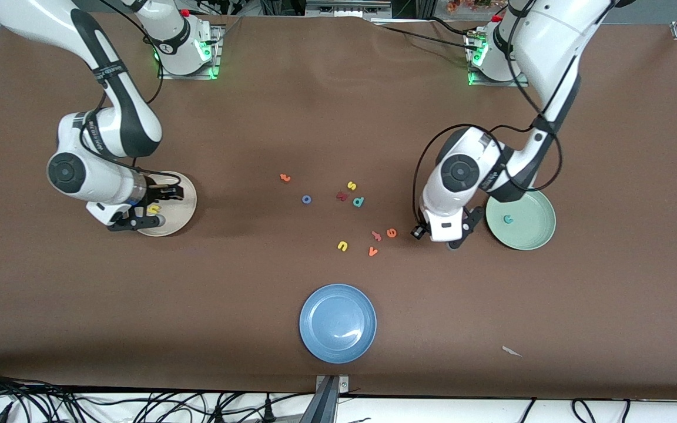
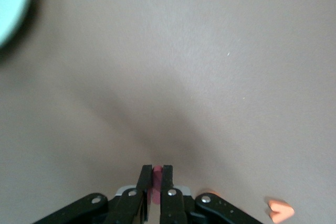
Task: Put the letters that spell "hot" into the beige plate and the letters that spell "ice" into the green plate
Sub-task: 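Drop the pink bar into the green plate with the left gripper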
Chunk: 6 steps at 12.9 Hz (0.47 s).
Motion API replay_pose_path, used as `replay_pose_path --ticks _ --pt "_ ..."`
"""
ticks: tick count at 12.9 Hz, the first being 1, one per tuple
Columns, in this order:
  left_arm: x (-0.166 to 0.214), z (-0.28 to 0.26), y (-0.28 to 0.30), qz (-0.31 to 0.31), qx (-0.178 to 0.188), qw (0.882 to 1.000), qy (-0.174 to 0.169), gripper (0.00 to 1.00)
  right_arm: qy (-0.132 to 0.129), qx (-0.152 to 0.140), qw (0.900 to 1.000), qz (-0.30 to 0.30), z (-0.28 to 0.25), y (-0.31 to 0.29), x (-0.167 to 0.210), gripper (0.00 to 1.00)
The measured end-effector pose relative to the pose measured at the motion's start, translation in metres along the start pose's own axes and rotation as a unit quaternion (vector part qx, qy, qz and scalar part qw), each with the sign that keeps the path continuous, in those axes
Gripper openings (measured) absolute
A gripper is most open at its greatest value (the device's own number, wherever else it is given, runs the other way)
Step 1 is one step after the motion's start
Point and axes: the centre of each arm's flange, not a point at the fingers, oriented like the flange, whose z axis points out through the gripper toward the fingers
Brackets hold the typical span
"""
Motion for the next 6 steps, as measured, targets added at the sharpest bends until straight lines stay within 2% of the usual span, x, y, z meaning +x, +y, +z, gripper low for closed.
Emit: replay_pose_path --ticks 3,6 --pt "0.063 -0.043 -0.024 0.078 0.044 0.995 -0.044 0.1 0.016 0.0 0.998 0.055 0.002 -0.085 -0.009 0.7" --pt "0.129 -0.046 -0.072 0.181 0.08 0.976 -0.091 0.1 0.046 0.009 0.992 0.115 0.01 -0.172 -0.027 0.7"
